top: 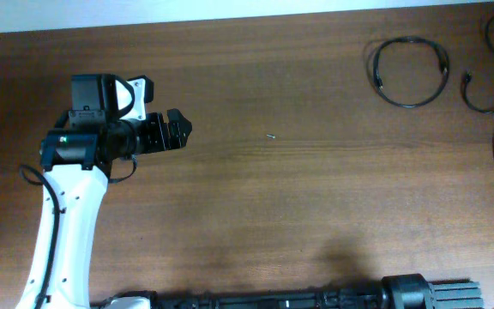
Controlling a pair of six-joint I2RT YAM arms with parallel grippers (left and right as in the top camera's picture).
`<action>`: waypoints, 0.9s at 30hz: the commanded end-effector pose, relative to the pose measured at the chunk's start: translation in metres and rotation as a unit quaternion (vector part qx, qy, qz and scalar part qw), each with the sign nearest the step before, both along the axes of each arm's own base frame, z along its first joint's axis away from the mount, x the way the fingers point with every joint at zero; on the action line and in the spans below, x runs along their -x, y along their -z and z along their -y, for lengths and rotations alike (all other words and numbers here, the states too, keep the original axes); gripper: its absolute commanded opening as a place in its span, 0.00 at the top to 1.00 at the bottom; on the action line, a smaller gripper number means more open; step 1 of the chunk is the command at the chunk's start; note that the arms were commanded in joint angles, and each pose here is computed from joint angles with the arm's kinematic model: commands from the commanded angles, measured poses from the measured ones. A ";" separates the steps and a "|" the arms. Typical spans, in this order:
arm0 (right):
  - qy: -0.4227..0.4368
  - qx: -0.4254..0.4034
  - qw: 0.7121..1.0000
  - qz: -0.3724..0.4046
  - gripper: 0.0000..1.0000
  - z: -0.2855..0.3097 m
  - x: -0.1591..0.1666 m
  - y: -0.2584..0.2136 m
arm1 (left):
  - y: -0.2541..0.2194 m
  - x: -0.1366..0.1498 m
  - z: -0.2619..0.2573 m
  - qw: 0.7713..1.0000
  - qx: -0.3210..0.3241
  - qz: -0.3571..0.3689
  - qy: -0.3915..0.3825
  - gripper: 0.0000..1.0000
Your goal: Untangle cables
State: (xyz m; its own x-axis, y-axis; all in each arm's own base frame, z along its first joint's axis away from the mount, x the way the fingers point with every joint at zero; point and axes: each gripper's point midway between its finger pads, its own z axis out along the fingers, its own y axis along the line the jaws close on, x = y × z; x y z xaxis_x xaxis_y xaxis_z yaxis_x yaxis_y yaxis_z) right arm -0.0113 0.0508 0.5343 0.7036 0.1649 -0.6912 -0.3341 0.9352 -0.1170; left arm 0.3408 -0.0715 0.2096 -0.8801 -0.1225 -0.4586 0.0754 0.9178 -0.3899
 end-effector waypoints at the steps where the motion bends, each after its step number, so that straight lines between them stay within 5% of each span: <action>1: 0.020 -0.030 0.999 0.025 0.01 0.015 -0.009 -0.004 | -0.010 0.000 0.001 1.000 -0.002 0.017 0.008 0.01; 6: 0.035 -0.041 0.998 -0.019 0.01 0.018 -0.072 0.033 | -0.010 0.000 0.002 1.000 -0.002 0.018 0.009 0.01; 15: 0.044 -0.017 0.963 -0.264 0.01 0.009 -0.219 0.223 | -0.010 0.000 0.001 1.000 -0.002 0.017 0.008 0.01; 27: 0.086 0.015 0.921 -0.379 0.01 0.016 -0.256 0.349 | -0.010 0.000 0.001 1.000 -0.002 0.017 0.008 0.01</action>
